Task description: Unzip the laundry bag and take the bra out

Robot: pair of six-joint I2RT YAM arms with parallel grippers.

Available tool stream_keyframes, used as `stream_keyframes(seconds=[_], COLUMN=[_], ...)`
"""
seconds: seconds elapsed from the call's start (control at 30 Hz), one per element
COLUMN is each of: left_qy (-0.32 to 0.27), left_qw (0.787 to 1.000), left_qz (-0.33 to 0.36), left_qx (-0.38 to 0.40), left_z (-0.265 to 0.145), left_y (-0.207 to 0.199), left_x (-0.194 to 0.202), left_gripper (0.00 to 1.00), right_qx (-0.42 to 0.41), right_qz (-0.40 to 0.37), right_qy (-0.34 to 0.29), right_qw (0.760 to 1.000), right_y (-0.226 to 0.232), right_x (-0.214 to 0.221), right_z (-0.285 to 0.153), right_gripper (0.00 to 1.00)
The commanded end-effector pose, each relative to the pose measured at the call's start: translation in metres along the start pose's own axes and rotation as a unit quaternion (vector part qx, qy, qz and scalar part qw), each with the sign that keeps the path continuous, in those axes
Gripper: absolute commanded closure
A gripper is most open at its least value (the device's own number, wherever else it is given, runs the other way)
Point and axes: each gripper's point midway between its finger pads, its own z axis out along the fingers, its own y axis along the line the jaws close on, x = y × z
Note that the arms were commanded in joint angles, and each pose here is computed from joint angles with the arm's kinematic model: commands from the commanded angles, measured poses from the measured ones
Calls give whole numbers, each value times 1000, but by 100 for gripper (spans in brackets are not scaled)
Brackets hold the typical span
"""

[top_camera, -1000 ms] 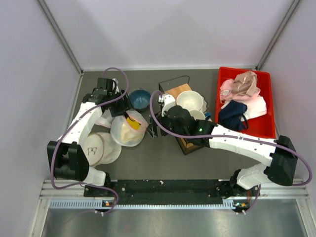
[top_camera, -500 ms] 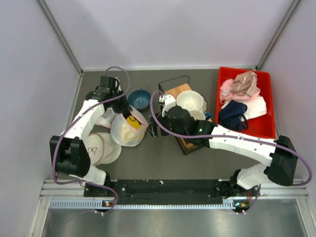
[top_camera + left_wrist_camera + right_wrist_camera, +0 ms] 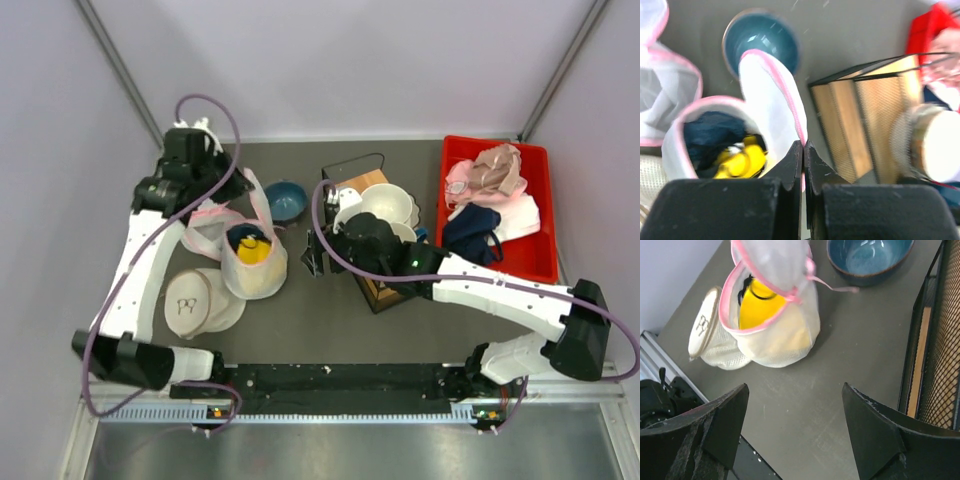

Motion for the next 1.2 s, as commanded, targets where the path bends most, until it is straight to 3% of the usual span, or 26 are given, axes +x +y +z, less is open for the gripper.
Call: stream_keyframes(seconds=[0.0,0.23,0.5,0.63,0.77,0.87,0.9,0.97,1.03,1.07,1.1,1.13,1.17], left_qy=[-76,-110,-102,-101,-100,-99,-96,-101,-120,-136,-153,-166,-177], left_qw=[995,991,992,992,992,991,992,991,988,987,985,983,981], left_qz=[-9,-19,-21,-23,-25,-22,-21,-9,3,19,28,36,54], left_qx=[66,71,72,73,75,84,85,91,92,81,77,70,62], left_z=[-76,-113,-111,-111,-112,-114,-113,-116,-123,-126,-135,-140,-145], left_y=[-43,-57,-63,-64,-65,-69,-69,-71,-70,-66,-62,-58,-52], left_x=[-23,-29,-29,-29,-29,-28,-28,-29,-33,-38,-42,-46,-50], left_gripper=[100,100,100,100,100,100,100,100,83,67,27,14,7], right_qx=[-3,-17,-72,-77,-29,-8,-8,-19,-37,-55,-68,-86,-121], right_qz=[0,-5,-70,-76,-62,-54,-53,-43,-27,-22,-14,5,9], right_qy=[-76,-97,-147,-174,-207,-227,-228,-234,-233,-229,-227,-220,-206], right_qw=[997,995,984,979,976,972,972,971,971,972,971,972,971], right_y=[20,45,80,90,83,79,79,79,78,76,74,71,75], right_x=[-55,-75,-106,-115,-133,-139,-138,-145,-144,-146,-146,-144,-139], right_z=[-17,-7,20,40,61,72,75,73,68,67,65,60,58], right_gripper=[24,25,12,12,17,34,60,97,100,100,100,100,100])
